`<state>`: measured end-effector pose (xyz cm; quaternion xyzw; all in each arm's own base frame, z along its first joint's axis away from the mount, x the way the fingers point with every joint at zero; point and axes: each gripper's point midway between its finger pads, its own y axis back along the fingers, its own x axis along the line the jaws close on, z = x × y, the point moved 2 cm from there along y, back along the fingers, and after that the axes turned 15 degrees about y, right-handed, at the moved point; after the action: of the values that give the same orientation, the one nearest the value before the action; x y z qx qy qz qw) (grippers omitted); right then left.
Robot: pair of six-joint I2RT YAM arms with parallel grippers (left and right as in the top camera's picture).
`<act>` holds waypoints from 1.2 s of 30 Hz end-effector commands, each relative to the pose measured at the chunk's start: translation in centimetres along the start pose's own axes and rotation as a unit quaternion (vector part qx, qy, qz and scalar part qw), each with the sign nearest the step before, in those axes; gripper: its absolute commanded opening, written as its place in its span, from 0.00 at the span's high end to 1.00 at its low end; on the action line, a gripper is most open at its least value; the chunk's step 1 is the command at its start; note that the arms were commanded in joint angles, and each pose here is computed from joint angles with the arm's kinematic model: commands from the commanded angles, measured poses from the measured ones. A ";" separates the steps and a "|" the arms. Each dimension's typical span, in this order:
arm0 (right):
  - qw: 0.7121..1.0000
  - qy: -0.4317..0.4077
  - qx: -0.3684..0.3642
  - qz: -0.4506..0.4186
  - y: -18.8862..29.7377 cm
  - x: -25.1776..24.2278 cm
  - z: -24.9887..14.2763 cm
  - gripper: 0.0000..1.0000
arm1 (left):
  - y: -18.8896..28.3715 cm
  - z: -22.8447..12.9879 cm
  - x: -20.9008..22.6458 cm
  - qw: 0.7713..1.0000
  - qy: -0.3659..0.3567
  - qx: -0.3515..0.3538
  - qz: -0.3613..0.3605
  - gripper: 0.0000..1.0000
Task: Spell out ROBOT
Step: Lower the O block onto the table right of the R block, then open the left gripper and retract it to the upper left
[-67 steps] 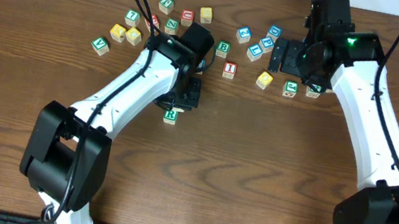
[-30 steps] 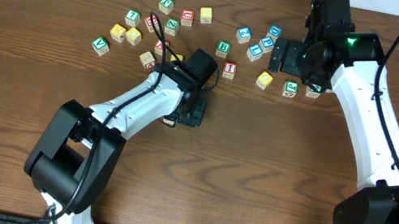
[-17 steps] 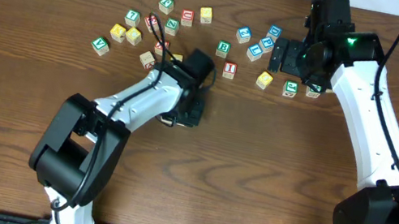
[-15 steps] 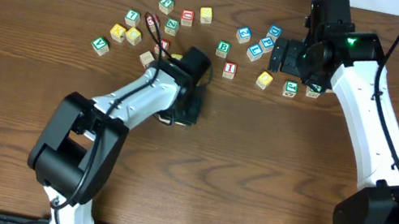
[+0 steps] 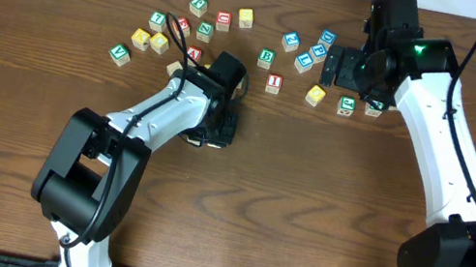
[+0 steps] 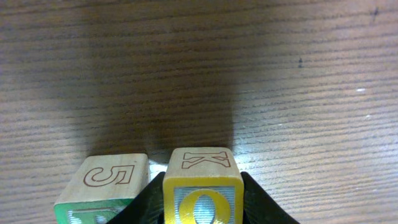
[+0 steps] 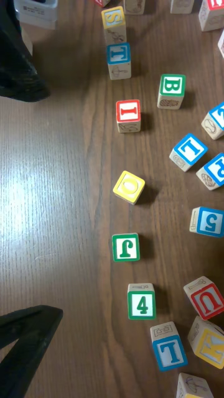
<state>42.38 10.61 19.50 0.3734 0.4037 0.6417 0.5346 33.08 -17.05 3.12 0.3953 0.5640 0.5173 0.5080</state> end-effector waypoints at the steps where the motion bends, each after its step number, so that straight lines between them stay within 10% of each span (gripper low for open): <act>1: 1.000 0.000 0.002 -0.001 -0.2 0.3 0.0 0.01 | -0.9 -0.5 0.2 1.000 -0.001 0.016 0.003 0.59; 36: 1.000 0.000 0.002 -0.001 -0.2 0.3 0.0 0.01 | 16.0 8.2 -2.8 0.982 0.006 -0.174 -0.074 0.53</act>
<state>42.39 10.62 19.50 0.3734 0.4035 0.6419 0.5345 37.84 -17.46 15.24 0.3007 0.5256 0.5465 0.5785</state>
